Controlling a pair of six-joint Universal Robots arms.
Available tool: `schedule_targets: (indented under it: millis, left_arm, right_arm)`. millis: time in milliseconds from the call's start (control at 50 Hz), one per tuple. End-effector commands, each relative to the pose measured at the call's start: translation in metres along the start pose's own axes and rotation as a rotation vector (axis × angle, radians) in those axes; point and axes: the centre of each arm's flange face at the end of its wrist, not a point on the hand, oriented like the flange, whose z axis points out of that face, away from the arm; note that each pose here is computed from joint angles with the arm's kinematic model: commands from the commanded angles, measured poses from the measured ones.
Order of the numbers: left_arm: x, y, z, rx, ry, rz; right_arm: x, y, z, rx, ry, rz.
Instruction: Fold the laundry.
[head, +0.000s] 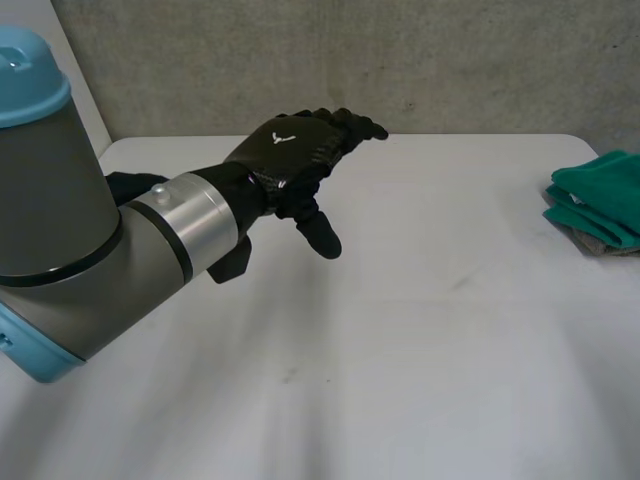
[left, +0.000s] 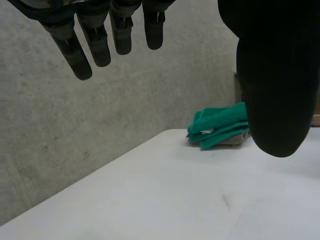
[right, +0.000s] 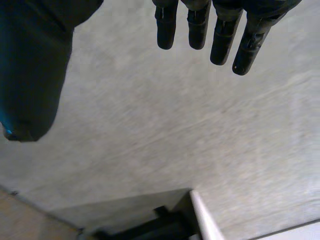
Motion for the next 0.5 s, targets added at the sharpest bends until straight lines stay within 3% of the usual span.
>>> schedule_targets:
  millis: [20, 100, 160, 280, 340, 500]
  left_arm:
    - [-0.027, -0.008, -0.001, 0.025, -0.089, 0.007]
    - [-0.058, -0.014, -0.004, 0.059, -0.217, 0.023]
    - [-0.088, -0.015, -0.005, 0.093, -0.325, 0.037]
    - [-0.152, -0.006, -0.012, 0.096, -0.483, 0.059]
    - [-0.193, 0.021, -0.013, 0.009, -0.569, 0.106]
    - [-0.257, 0.104, -0.016, -0.297, -0.637, 0.332]
  right_arm:
    - [-0.016, -0.093, -0.039, 0.213, -0.083, 0.292]
    - [-0.045, -0.135, -0.095, 0.306, -0.318, 0.477]
    - [-0.062, -0.148, -0.13, 0.331, -0.442, 0.502]
    - [-0.131, -0.15, -0.221, 0.332, -0.727, 0.453]
    - [-0.156, -0.144, -0.26, 0.325, -0.832, 0.399]
    - [-0.176, -0.121, -0.297, 0.284, -0.932, 0.296]
